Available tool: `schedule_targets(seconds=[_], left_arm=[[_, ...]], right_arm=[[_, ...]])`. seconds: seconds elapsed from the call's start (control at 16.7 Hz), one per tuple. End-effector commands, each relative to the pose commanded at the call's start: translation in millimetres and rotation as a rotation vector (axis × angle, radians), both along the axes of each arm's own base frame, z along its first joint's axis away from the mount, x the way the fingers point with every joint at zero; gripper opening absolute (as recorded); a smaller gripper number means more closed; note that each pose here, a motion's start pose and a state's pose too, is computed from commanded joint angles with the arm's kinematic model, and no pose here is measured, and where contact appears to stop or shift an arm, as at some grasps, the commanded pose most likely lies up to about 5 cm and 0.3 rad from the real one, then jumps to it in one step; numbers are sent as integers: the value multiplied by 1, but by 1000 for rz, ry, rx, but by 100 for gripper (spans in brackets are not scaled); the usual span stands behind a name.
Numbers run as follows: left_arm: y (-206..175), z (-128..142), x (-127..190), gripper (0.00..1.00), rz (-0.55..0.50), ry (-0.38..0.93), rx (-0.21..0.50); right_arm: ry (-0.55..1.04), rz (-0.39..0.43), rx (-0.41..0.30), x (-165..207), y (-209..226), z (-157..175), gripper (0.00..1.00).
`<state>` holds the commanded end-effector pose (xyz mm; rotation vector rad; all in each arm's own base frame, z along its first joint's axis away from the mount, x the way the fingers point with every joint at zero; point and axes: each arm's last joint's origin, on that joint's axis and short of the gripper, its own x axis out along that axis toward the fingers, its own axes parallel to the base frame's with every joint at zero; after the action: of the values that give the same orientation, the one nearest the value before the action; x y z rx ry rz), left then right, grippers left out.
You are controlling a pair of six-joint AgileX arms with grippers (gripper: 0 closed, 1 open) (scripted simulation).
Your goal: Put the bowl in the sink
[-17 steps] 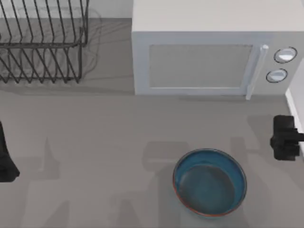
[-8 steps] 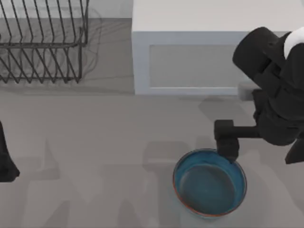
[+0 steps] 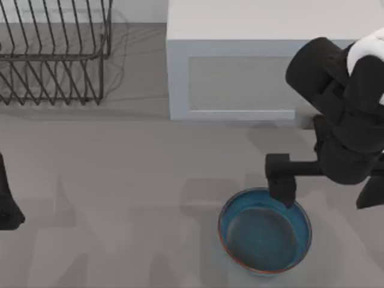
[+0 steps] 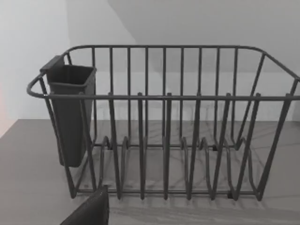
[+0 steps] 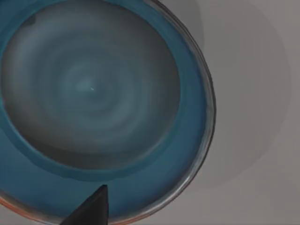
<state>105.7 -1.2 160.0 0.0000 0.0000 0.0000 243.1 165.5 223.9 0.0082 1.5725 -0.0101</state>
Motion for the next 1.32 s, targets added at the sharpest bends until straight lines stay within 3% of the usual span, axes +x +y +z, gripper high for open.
schedule_targets(seconds=[0.54,0.84,1.32], left_arm=[[0,0,0,100,0,0,0],[0,0,0,100,0,0,0],[0,0,0,100,0,0,0]], right_arm=[[-5,2,3,1,2,-90,100],[-2,2,1,-1,1,-95,100],[-2,2,1,-1,1,-95,40]])
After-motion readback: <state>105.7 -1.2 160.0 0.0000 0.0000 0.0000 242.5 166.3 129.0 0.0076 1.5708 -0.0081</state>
